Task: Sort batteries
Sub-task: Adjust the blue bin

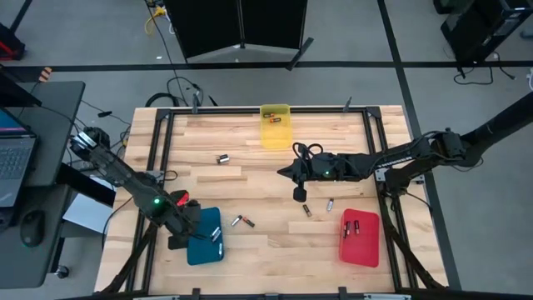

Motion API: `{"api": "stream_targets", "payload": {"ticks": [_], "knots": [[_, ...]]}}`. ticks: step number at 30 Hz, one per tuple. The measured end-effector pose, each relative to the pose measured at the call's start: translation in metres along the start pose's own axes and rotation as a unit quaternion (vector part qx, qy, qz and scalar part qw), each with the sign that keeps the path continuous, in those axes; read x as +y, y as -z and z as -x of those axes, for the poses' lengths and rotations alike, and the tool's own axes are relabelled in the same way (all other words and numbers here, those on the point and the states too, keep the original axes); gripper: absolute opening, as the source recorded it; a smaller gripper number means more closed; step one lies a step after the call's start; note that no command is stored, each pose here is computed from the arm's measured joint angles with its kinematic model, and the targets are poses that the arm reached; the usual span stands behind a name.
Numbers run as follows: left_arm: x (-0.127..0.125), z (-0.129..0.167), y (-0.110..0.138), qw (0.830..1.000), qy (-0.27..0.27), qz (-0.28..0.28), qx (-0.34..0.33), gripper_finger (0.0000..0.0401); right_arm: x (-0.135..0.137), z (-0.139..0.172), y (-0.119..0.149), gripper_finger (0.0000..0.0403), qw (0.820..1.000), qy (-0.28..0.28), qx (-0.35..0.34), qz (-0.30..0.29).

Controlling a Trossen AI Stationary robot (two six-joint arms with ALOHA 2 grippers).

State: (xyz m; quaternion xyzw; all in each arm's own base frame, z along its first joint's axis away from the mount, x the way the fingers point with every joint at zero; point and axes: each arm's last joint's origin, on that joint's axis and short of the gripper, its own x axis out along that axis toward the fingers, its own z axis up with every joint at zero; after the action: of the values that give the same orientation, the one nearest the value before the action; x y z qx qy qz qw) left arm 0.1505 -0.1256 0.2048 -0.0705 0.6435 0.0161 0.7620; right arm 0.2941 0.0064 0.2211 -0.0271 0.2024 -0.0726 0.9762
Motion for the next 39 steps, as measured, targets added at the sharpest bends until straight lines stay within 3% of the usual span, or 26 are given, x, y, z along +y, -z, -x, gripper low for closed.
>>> {"api": "stream_targets", "payload": {"ticks": [7,14,26,39], "knots": [[-0.008,0.012,-0.011,0.998,0.007,-0.017,-0.058,0.0003,0.000,0.000,0.000,0.0021,1.000,0.000,0.000,0.005],[-0.023,0.014,-0.029,0.989,0.069,-0.026,-0.126,0.0003,0.000,0.000,0.000,0.0018,1.000,0.000,0.000,0.005],[-0.037,-0.026,-0.030,0.994,0.092,-0.052,0.012,0.0003,0.000,0.000,0.001,0.0022,1.000,0.000,0.007,0.007],[-0.031,-0.022,-0.008,0.993,0.028,-0.046,0.109,0.0003,0.000,0.000,0.005,0.0025,1.000,0.000,0.026,0.002]]}}
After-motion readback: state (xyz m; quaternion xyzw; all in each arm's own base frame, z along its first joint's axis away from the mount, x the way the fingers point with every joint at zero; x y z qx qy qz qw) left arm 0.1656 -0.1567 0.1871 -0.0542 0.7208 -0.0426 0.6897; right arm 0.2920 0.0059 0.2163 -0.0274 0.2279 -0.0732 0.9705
